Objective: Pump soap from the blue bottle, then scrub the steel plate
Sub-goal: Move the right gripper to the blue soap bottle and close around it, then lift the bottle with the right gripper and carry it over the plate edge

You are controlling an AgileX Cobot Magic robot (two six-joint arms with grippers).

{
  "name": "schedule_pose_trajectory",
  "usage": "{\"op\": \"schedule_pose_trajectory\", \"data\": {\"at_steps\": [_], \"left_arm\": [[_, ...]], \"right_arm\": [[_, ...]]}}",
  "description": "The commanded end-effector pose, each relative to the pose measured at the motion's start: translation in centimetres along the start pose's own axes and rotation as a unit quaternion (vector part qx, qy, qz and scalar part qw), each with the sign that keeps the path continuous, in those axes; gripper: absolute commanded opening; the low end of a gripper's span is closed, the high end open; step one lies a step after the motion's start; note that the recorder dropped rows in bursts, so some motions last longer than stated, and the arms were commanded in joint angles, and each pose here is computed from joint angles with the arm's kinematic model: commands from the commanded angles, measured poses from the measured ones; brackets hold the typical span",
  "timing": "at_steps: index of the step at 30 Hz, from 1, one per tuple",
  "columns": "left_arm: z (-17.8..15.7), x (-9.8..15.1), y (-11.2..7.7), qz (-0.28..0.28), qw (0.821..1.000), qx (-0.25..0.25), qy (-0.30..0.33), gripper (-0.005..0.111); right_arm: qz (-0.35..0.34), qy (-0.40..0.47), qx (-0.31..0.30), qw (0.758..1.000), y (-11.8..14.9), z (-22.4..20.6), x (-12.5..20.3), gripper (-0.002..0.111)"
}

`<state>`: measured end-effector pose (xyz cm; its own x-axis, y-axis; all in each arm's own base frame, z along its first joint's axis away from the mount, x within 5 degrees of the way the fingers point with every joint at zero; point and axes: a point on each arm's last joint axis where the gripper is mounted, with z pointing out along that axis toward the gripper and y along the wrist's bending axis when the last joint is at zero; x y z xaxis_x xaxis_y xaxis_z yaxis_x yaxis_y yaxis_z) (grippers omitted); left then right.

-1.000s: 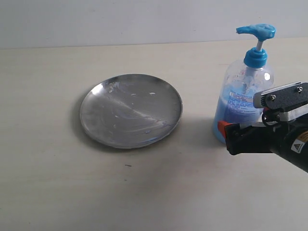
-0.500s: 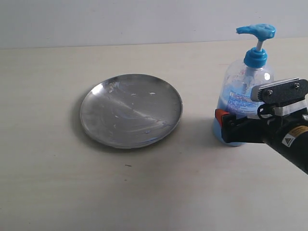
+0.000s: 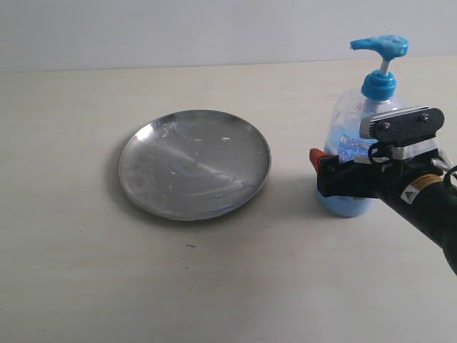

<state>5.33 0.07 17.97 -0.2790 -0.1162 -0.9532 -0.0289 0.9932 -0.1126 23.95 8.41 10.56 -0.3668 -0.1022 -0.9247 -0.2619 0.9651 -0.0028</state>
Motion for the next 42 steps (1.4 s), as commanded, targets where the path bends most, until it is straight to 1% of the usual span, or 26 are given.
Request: {"op": "schedule_pose_trajectory", "data": {"at_steps": [1, 4, 7, 9, 10, 13, 16, 22, 30, 33, 38, 42], "left_arm": [[0.0, -0.2, 0.0, 0.0, 1.0, 0.0, -0.009, 0.0], [0.0, -0.2, 0.0, 0.0, 1.0, 0.0, -0.009, 0.0], [0.0, -0.2, 0.0, 0.0, 1.0, 0.0, -0.009, 0.0], [0.0, -0.2, 0.0, 0.0, 1.0, 0.0, -0.009, 0.0], [0.0, -0.2, 0.0, 0.0, 1.0, 0.0, -0.009, 0.0], [0.0, -0.2, 0.0, 0.0, 1.0, 0.0, -0.009, 0.0], [0.0, -0.2, 0.0, 0.0, 1.0, 0.0, -0.009, 0.0], [0.0, -0.2, 0.0, 0.0, 1.0, 0.0, -0.01, 0.0], [0.0, -0.2, 0.0, 0.0, 1.0, 0.0, -0.01, 0.0], [0.0, -0.2, 0.0, 0.0, 1.0, 0.0, -0.01, 0.0], [0.0, -0.2, 0.0, 0.0, 1.0, 0.0, -0.01, 0.0], [0.0, -0.2, 0.0, 0.0, 1.0, 0.0, -0.01, 0.0]], "right_arm": [[0.014, -0.011, 0.004, 1.0, 0.0, 0.3, -0.2, 0.082], [0.019, -0.01, 0.014, 1.0, -0.1, 0.3, -0.2, 0.055], [0.019, -0.008, 0.014, 1.0, -0.2, 0.3, -0.1, 0.022], [0.01, -0.008, -0.002, 1.0, 0.1, 0.3, -0.1, 0.003], [0.002, -0.007, -0.016, 1.0, 0.4, 0.3, -0.1, 0.0], [-0.016, -0.009, -0.053, 0.998, 1.1, 0.2, -0.3, 0.0], [-0.009, -0.005, -0.057, 0.998, 1.4, -0.2, -0.8, 0.0], [-0.042, -0.018, -0.055, 0.997, 2.5, -1.2, -2.2, 0.0], [-0.087, -0.034, -0.025, 0.995, 4.5, -2.4, -3.5, 0.0], [-0.114, -0.035, -0.022, 0.993, 5.9, -2.3, -4.2, 0.0], [-0.133, -0.036, -0.008, 0.99, 8.1, -1.8, -5.8, 0.0], [-0.127, -0.029, 0.017, 0.991, 9.1, -1.4, -6.5, 0.0]]}}
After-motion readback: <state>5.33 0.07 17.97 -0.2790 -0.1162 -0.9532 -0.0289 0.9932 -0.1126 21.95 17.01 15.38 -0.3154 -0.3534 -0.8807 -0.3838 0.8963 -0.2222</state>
